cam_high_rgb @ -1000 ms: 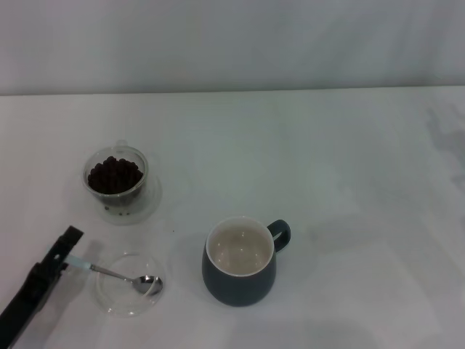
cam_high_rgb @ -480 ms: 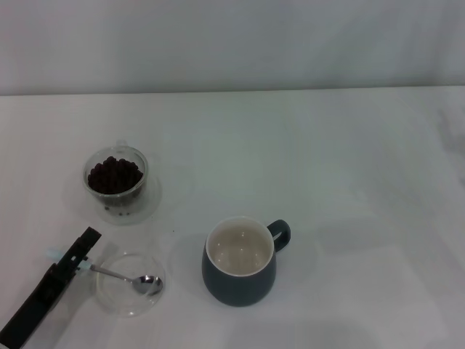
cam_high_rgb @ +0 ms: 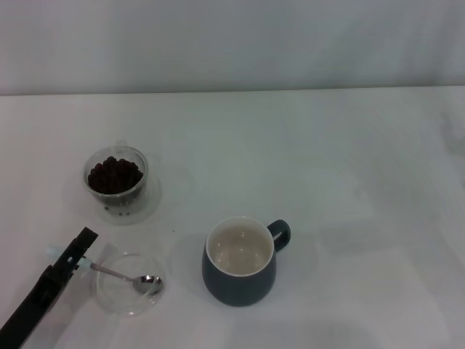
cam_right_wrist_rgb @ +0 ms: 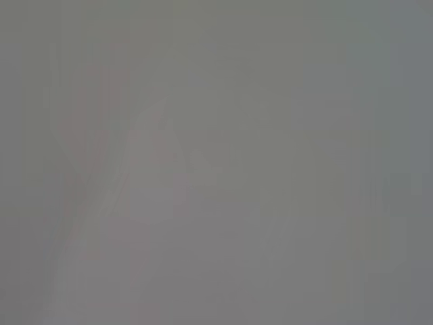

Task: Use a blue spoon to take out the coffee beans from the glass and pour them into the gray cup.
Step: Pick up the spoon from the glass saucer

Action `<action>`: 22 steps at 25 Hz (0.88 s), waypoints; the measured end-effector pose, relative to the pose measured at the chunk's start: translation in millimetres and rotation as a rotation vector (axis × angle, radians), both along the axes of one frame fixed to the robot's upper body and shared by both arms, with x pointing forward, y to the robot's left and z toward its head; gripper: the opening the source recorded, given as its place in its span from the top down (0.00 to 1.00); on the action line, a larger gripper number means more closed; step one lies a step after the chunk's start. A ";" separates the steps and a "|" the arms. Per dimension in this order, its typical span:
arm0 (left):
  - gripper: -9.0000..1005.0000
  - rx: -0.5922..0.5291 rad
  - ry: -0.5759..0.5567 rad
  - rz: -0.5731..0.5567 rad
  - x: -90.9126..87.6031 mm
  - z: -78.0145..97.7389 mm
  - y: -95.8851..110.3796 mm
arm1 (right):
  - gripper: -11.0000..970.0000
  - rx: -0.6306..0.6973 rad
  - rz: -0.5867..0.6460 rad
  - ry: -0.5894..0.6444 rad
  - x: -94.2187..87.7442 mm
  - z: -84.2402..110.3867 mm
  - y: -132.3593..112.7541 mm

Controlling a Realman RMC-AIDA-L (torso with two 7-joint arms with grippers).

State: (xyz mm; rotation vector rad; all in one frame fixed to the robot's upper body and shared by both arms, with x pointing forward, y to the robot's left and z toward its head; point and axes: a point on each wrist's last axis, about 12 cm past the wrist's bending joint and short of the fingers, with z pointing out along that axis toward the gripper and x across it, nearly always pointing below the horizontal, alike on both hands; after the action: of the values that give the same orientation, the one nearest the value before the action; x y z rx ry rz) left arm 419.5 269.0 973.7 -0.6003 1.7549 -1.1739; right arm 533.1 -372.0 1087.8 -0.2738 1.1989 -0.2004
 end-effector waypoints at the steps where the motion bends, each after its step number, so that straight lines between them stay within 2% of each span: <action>1: 0.16 0.001 -0.002 -0.001 0.1 0.3 0.4 | 0.53 0.000 0.000 0.001 -0.5 -0.3 -0.2; 13: 0.25 -0.007 -0.015 -0.019 4.1 3.4 2.3 | 0.53 0.006 0.002 -0.004 -8.6 -3.5 -0.6; 18: 0.47 -0.025 0.016 -0.042 8.5 2.9 0.8 | 0.53 0.005 0.014 -0.020 -11.8 -3.3 0.6; 22: 0.60 -0.032 0.035 -0.042 9.4 1.6 0.4 | 0.53 0.004 0.021 -0.029 -13.4 -3.1 1.6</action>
State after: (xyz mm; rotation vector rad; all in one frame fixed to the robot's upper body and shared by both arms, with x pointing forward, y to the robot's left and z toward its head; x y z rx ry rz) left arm 428.9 269.4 975.3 -0.6088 1.7891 -1.2293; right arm 519.7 -370.4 1084.7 -0.2794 1.1665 -0.1831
